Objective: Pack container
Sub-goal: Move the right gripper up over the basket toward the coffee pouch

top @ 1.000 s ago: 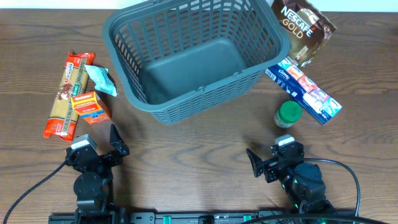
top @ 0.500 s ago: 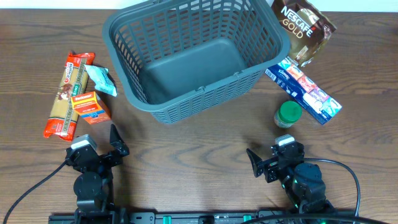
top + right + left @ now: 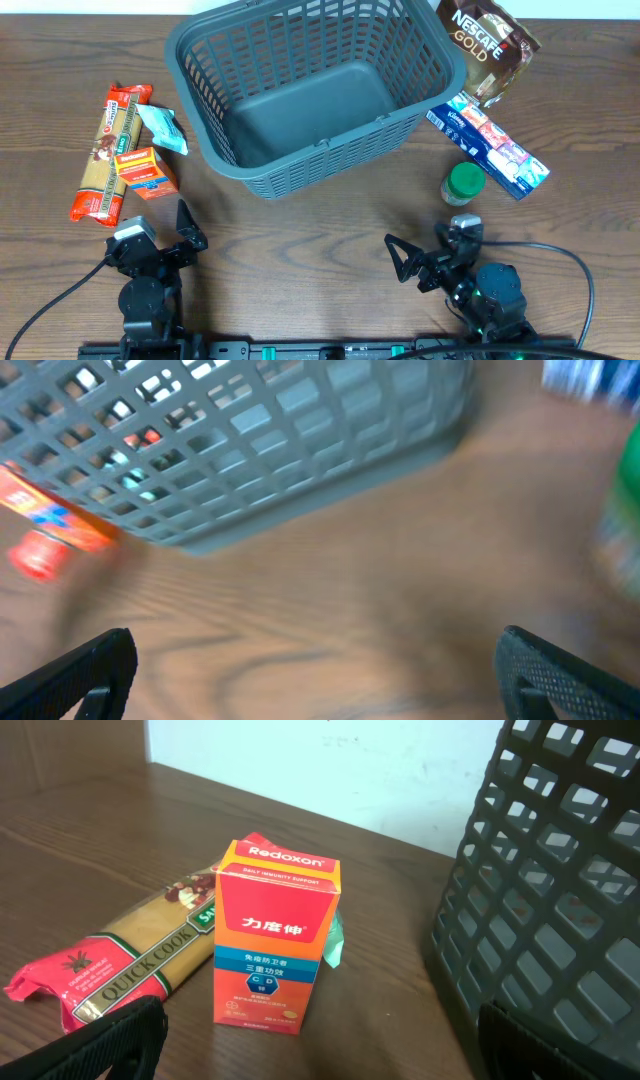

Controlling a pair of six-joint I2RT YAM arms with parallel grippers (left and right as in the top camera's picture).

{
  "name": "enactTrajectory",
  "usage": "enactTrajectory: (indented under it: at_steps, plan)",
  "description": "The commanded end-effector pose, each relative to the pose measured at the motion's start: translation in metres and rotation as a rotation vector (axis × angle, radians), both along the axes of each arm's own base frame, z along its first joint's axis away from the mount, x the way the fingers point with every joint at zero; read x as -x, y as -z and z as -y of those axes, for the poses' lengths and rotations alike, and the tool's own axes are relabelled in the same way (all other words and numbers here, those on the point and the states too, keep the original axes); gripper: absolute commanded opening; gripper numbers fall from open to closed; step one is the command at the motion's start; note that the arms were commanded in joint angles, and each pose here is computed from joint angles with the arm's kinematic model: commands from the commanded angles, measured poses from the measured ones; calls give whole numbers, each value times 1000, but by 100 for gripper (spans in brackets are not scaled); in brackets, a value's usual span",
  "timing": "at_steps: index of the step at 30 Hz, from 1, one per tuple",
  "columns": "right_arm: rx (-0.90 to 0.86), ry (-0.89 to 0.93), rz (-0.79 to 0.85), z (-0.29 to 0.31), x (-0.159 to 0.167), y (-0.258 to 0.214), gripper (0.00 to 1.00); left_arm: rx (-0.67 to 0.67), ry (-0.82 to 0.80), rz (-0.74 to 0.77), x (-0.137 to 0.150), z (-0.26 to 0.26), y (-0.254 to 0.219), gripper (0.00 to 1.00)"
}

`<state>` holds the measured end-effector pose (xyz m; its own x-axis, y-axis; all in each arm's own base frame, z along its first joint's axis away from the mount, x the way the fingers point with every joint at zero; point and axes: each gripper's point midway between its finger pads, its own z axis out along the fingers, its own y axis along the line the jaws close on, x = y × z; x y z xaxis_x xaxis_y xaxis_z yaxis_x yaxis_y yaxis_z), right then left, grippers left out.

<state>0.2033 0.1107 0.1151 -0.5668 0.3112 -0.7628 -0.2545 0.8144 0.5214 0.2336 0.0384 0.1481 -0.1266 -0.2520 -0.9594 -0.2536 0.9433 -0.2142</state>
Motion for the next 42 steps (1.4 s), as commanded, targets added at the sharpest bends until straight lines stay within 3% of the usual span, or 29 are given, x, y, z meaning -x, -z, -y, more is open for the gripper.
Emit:
enactTrajectory:
  at_steps: [1, 6, 11, 14, 17, 20, 24, 25, 27, 28, 34, 42]
  plan:
    - [-274, 53, -168, -11, 6, -2, 99, 5, -11, -28, 0, -2, 13, 99]
    - [-326, -29, -108, -24, 4, -31, 99, 5, -11, -28, 0, -2, 13, 98]
    - [-50, -49, 68, -15, -19, -120, 98, 5, -11, -28, 0, -2, 13, 98]
    - [141, -7, 55, -3, -46, -169, 85, 5, -11, -28, 0, -2, 13, 99]
    - [280, -9, 30, -1, -79, -222, 48, 5, -11, -28, 0, -2, 13, 98]
    - [376, 0, 1, -2, -116, -262, 40, 5, -11, -28, 0, -2, 13, 98]
    - [476, -15, -3, -11, -165, -292, 37, 5, -11, -28, 0, -2, 13, 98]
    - [490, -23, -3, -14, -176, -295, 33, 5, -11, -28, 0, -2, 13, 99]
    - [510, -17, -20, -18, -203, -292, 6, 5, -12, -28, 0, -2, 13, 98]
    - [516, -15, -37, -20, -215, -287, 1, 5, -11, -28, 0, -2, 13, 98]
    - [537, -19, -241, -21, -256, -219, 1, 5, -11, -28, 0, -2, 13, 98]
    - [593, -59, -431, -10, -240, -173, 1, 5, -12, -28, 0, -2, 13, 98]
